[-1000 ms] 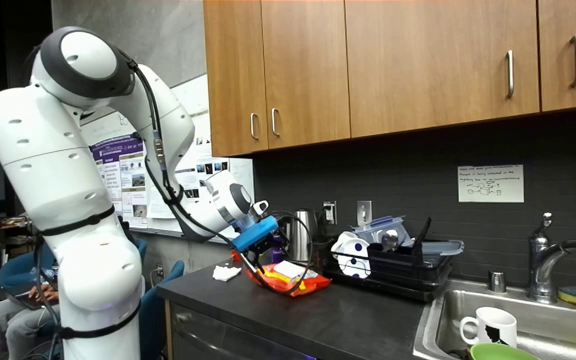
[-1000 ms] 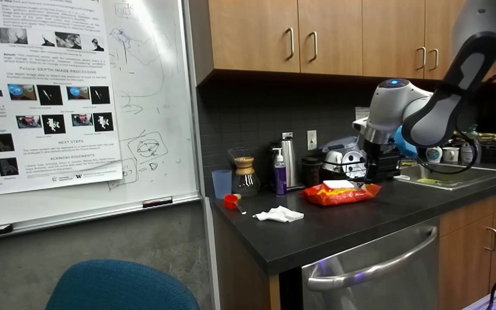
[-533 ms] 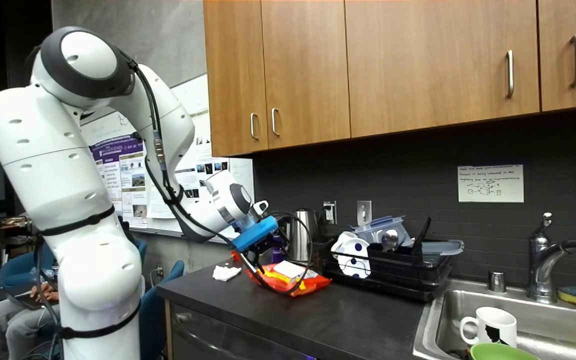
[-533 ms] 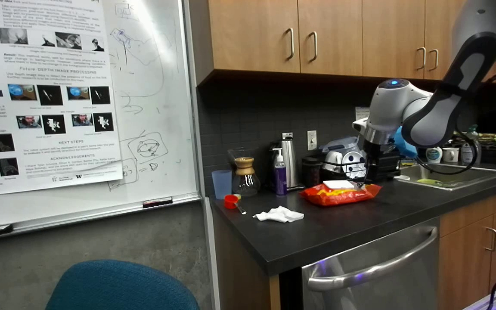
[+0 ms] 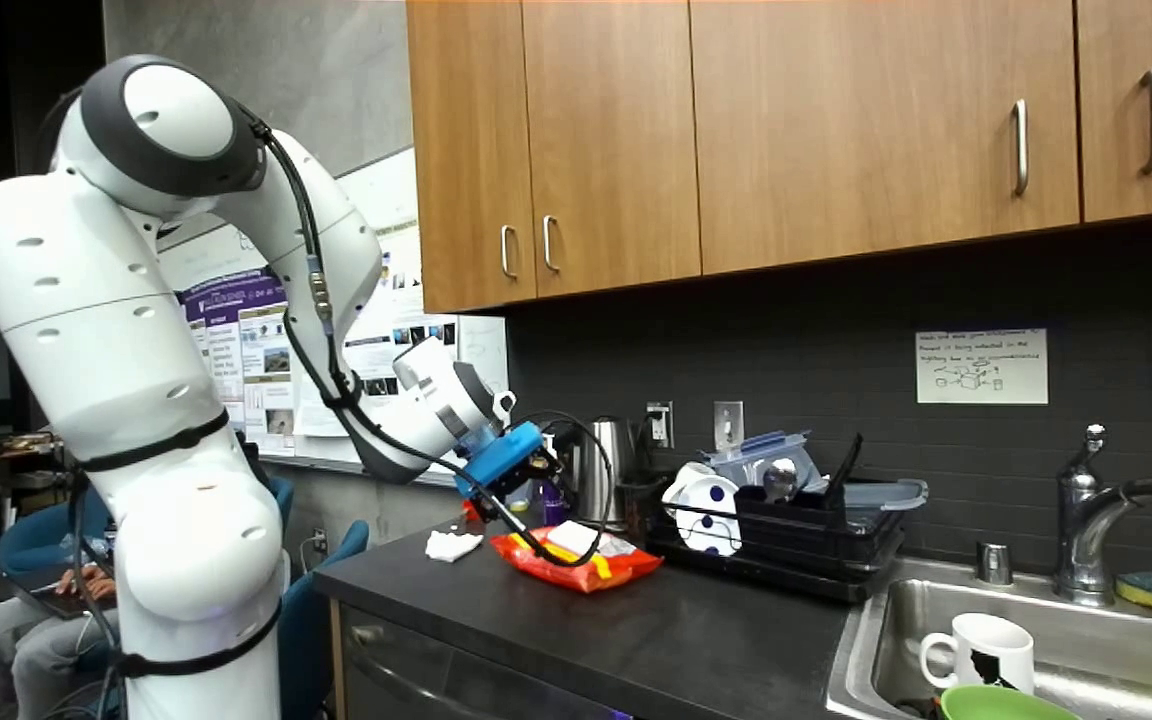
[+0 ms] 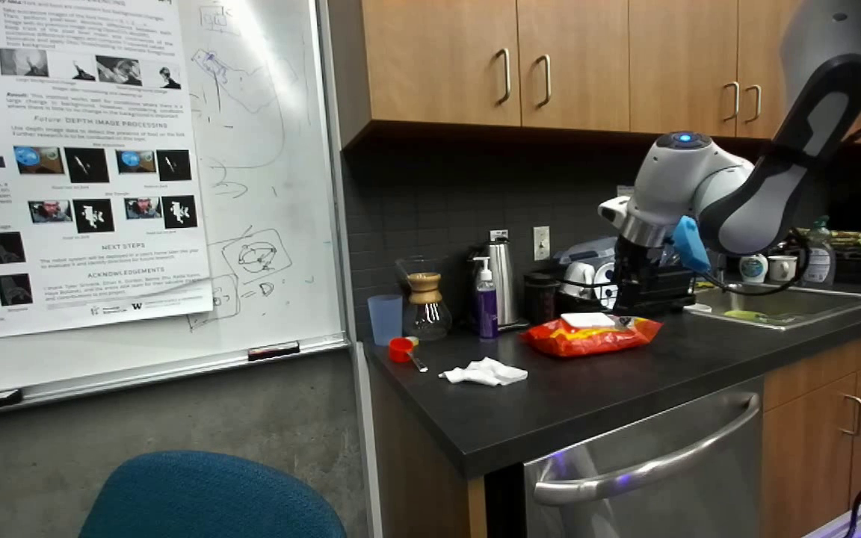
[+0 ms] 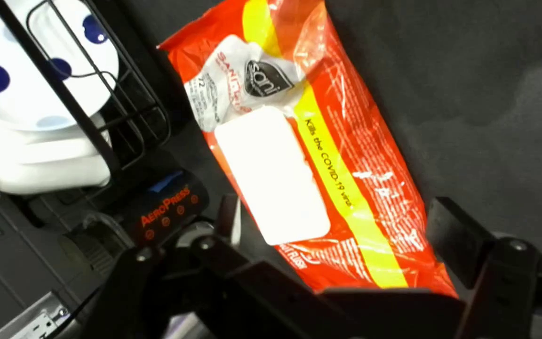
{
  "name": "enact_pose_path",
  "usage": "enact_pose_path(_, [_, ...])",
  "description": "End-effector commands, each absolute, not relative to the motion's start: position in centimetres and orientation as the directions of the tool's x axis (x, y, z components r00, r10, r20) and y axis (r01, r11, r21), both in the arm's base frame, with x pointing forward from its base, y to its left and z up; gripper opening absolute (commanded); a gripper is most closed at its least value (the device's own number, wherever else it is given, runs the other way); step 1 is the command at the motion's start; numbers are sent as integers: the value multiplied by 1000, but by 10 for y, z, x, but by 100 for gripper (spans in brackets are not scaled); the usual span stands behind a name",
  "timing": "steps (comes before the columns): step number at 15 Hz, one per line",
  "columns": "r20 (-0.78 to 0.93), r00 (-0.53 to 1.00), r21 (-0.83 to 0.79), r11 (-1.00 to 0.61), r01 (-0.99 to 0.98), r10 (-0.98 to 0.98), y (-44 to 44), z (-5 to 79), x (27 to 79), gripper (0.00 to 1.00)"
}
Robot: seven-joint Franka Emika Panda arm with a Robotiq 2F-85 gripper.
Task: Open the orange packet.
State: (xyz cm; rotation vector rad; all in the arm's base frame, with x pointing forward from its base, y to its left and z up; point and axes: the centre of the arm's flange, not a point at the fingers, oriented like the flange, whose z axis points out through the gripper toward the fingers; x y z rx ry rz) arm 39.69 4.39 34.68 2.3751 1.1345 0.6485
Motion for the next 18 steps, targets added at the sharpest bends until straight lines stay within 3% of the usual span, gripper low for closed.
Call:
enact_pose_path(1, [213,487,642,-497,584,847,49,337,392,100])
enact_pose_path(6, [159,406,734,-383,561,900,43,336,389,100])
enact_pose_path(18, [143,323,770,-310,558,936,65,301,386,100])
